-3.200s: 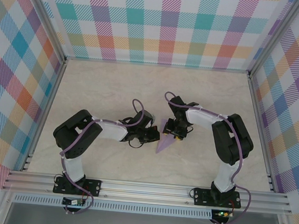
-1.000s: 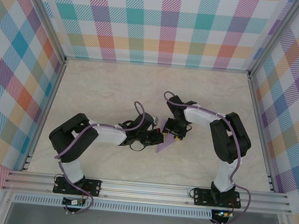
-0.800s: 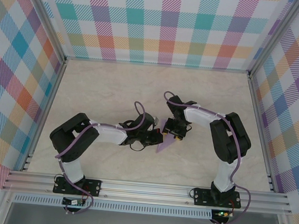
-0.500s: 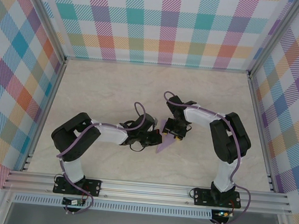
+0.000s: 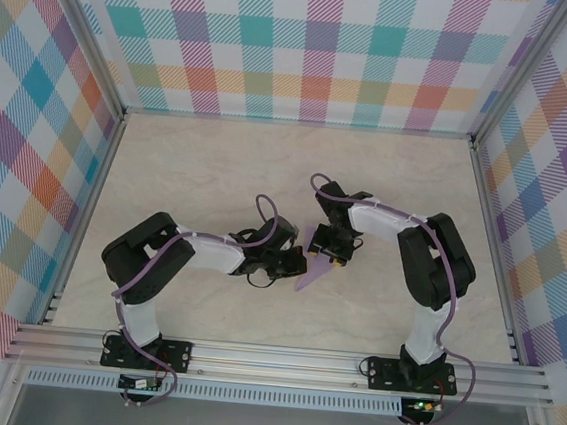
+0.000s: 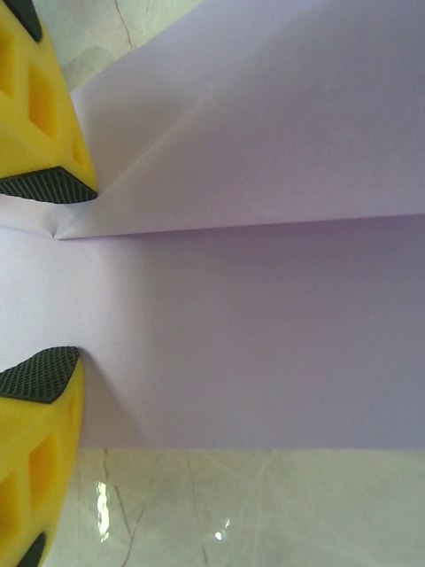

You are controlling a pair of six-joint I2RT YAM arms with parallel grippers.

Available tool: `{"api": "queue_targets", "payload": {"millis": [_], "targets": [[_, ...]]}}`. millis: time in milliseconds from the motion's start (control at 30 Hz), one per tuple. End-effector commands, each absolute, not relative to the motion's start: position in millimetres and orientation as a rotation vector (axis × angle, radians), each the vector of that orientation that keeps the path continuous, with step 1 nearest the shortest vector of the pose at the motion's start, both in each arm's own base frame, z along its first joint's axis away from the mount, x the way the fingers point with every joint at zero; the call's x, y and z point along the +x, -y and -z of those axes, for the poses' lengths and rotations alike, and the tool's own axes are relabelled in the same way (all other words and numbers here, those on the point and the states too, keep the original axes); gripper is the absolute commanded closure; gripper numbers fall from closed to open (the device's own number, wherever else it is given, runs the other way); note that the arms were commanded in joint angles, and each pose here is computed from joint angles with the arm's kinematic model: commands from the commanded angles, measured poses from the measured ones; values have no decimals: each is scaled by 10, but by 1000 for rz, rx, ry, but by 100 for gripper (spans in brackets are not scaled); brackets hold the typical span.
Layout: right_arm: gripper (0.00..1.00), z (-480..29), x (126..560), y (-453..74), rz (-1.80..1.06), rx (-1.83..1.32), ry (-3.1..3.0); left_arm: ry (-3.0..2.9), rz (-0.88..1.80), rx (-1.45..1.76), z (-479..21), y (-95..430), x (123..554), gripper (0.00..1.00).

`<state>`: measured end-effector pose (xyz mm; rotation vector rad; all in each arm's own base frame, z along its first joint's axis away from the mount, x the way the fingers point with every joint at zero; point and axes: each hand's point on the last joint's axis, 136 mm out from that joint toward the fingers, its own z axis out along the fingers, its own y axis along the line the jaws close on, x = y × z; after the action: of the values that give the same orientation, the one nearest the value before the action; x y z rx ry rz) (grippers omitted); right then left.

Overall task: Fold a paper plane with a square sheet of paper (pick it up from the middle)
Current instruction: Fourth fold the wing at the center of the table.

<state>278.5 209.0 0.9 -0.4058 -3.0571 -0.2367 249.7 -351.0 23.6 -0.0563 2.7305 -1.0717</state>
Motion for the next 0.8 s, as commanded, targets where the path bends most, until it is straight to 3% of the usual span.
{"api": "queue_targets", "payload": {"millis": [0, 333, 767], "targets": [[46, 756, 2263, -1575, -159, -404, 2895, -2756, 1025, -34, -178, 3507, 2485, 97], [46, 599, 2326, -1679, -71, -396, 2921, -2853, 941, -48, 21, 3386, 2369, 99], [44, -872, 2871, -2230, 579, -219, 3178, -2973, 832, -62, 322, 3175, 2152, 100]]}}
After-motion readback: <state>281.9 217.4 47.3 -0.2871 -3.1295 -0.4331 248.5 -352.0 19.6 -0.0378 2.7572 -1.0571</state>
